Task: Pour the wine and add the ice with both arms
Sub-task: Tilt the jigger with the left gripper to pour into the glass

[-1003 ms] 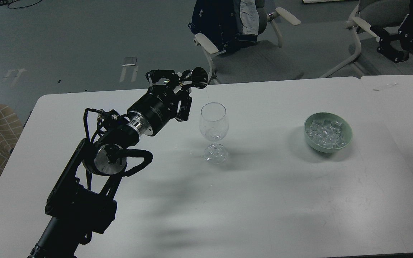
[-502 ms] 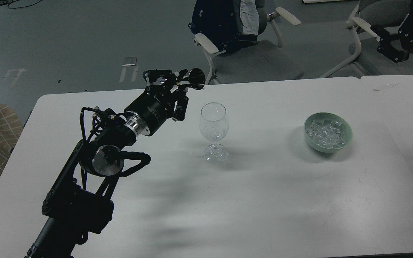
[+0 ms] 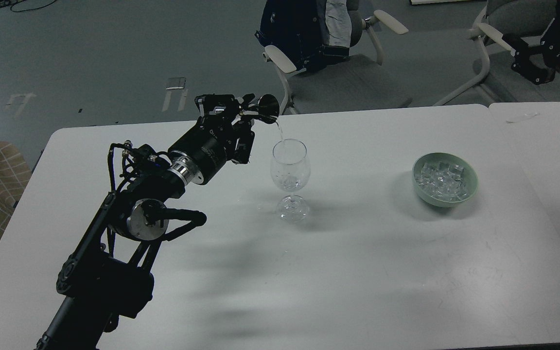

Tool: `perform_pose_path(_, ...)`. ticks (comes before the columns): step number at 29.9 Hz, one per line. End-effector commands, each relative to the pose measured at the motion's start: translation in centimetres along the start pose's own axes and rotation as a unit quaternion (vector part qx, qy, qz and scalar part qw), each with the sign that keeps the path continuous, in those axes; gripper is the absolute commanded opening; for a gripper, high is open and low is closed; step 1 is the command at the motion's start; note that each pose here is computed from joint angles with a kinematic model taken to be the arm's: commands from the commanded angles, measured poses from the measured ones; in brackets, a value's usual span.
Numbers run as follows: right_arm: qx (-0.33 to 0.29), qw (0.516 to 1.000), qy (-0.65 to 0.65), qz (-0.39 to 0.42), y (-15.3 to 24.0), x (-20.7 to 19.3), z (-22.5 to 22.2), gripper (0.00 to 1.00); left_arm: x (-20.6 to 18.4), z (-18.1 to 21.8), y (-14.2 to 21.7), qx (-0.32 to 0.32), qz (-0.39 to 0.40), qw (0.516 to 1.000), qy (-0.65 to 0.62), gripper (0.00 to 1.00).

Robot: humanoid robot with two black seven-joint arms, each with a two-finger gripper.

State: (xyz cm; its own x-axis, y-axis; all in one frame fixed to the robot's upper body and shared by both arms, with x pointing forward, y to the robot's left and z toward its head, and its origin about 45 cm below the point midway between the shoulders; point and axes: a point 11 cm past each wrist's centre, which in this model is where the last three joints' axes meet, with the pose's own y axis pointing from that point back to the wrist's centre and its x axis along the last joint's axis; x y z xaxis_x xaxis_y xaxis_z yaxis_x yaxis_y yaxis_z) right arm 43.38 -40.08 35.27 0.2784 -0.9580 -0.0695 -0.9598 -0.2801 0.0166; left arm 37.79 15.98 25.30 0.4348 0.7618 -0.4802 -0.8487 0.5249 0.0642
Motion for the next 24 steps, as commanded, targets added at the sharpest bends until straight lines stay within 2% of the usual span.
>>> perform_pose_path(1,0.001,1.000,0.000,0.000,0.0,0.0,0.0,1.00,0.0,-0.1,0.0,0.001,0.002,1.000,-0.006,0.00)
perform_pose_path(24,0.001,1.000,0.000,-0.001,0.0,0.0,0.0,1.00,-0.9,-1.1,-0.1,0.013,0.008,0.996,-0.087,0.00)
